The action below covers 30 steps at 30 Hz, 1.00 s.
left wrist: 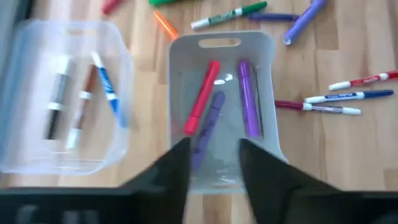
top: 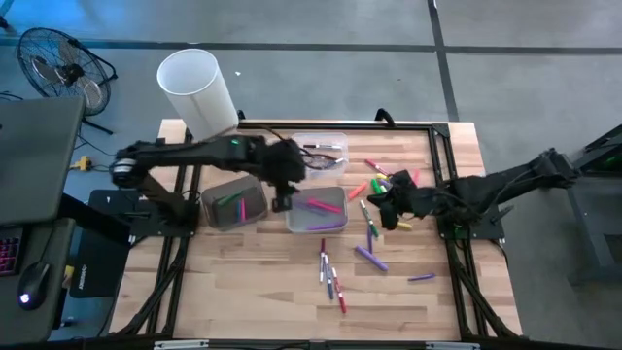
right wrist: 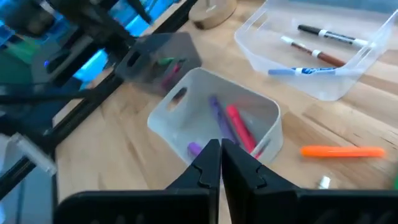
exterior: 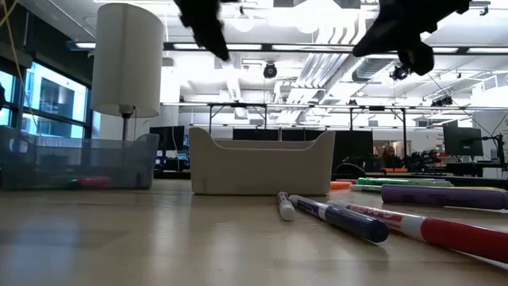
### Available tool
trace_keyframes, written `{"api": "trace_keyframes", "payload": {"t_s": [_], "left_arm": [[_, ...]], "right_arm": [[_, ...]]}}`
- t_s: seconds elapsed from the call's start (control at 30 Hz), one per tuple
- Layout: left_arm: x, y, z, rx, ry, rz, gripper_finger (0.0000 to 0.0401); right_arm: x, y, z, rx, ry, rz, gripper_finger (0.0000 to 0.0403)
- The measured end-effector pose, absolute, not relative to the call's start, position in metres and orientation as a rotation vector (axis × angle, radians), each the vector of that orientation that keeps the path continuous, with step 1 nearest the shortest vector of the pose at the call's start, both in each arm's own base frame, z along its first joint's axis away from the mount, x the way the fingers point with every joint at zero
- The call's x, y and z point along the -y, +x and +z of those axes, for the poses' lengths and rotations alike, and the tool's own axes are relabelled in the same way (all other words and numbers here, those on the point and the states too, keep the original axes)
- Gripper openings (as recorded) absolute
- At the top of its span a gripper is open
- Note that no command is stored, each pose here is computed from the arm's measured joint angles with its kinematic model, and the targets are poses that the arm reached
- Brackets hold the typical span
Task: Pick & Place Markers
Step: Put the pink marker pen into the transparent bin
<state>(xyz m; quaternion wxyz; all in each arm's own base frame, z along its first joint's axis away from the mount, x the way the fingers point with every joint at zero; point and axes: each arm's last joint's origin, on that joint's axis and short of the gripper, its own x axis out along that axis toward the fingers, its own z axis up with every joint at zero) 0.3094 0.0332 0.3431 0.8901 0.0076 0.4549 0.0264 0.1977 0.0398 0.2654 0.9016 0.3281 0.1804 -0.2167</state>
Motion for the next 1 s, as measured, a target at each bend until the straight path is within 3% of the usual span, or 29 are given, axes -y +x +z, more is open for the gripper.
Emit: {"api": "trace_keyframes", "payload": {"t_s": [0.13,0.4,0.67,0.8,1.0], "left_arm": [[-0.031,0.271,0.353,-0.879,0.049,0.011,0.0015],[-0.03,0.196,0.31,-0.797,-0.058,0.067,0.0005],[-0.024,0.154,0.268,-0.688,-0.275,0.116,0.0002],[-0.023,0.145,0.265,-0.664,-0.365,0.185,0.0001],[-0.026,0.143,0.273,-0.571,-0.372,0.274,0.0001]], "right_arm": [[-0.051,0.218,0.258,-0.318,0.662,-0.459,0.0001],[-0.026,0.253,0.295,-0.429,0.508,-0.587,0.0001],[0.057,0.286,0.339,-0.734,0.38,-0.697,0.0027],[0.107,0.301,0.33,-0.918,0.328,-0.727,0.0058],[0.163,0.299,0.274,-1.266,0.31,-0.761,0.0109]]}}
